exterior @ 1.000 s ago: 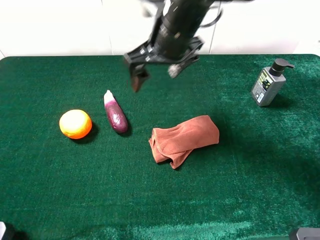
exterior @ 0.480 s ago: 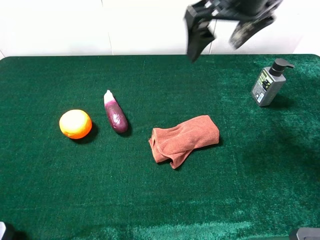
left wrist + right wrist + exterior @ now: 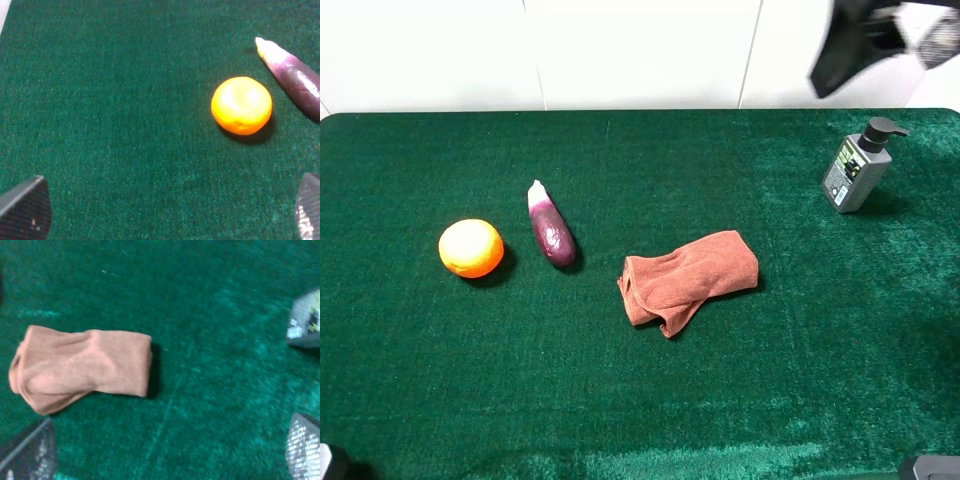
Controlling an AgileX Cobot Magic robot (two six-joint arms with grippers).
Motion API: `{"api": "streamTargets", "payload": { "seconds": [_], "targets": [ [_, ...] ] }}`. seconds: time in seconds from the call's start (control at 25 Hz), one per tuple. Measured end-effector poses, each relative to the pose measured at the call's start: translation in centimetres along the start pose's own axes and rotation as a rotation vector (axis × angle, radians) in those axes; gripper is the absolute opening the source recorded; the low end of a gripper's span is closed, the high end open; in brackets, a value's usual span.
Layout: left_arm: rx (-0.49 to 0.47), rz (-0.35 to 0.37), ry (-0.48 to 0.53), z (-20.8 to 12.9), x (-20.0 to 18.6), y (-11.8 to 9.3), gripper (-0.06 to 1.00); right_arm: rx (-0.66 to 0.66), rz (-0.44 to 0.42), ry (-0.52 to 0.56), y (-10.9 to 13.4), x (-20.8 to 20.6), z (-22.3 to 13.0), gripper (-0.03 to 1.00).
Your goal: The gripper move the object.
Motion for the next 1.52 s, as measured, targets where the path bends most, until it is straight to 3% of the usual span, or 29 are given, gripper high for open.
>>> {"api": "streamTargets", "payload": {
  "seconds": [0.32, 0.72, 0.92, 1.16, 1.32, 1.52],
  "targets": [
    [0.000, 0.000, 0.000, 0.0, 0.0, 0.0, 0.99, 0.037, -0.087, -0.152, -0.4, -5.2, -5.3, 0.70],
    [0.000, 0.000, 0.000, 0.0, 0.0, 0.0, 0.99, 0.085, -0.107, -0.212, 0.4, -5.3, -14.1, 0.70],
    [0.000, 0.000, 0.000, 0.0, 0.0, 0.0, 0.99, 0.230, -0.214, -0.252, 0.1, -4.5, -18.6, 0.70],
    [0.000, 0.000, 0.000, 0.0, 0.0, 0.0, 0.99, 0.383, -0.378, -0.391, 0.5, -3.7, -22.2, 0.70],
    [0.000, 0.000, 0.000, 0.0, 0.0, 0.0, 0.99, 0.434, -0.462, -0.481, 1.1, -3.6, -23.5, 0.69],
    [0.000, 0.000, 0.000, 0.0, 0.0, 0.0, 0.99, 0.447, -0.507, -0.552, 1.7, -3.2, -24.6, 0.67]
  ]
}}
Point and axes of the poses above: a point on each arm's last joint axis where the gripper is mounted, x pointing out along that axis toward the gripper, y along the wrist's bending axis when the last joint is at zero, z = x × y, the point moved 2 cm from there along x, pointing out along that axis toward the gripper, and after that the axes turned 12 degrees about -x, right-handed, at the moved point
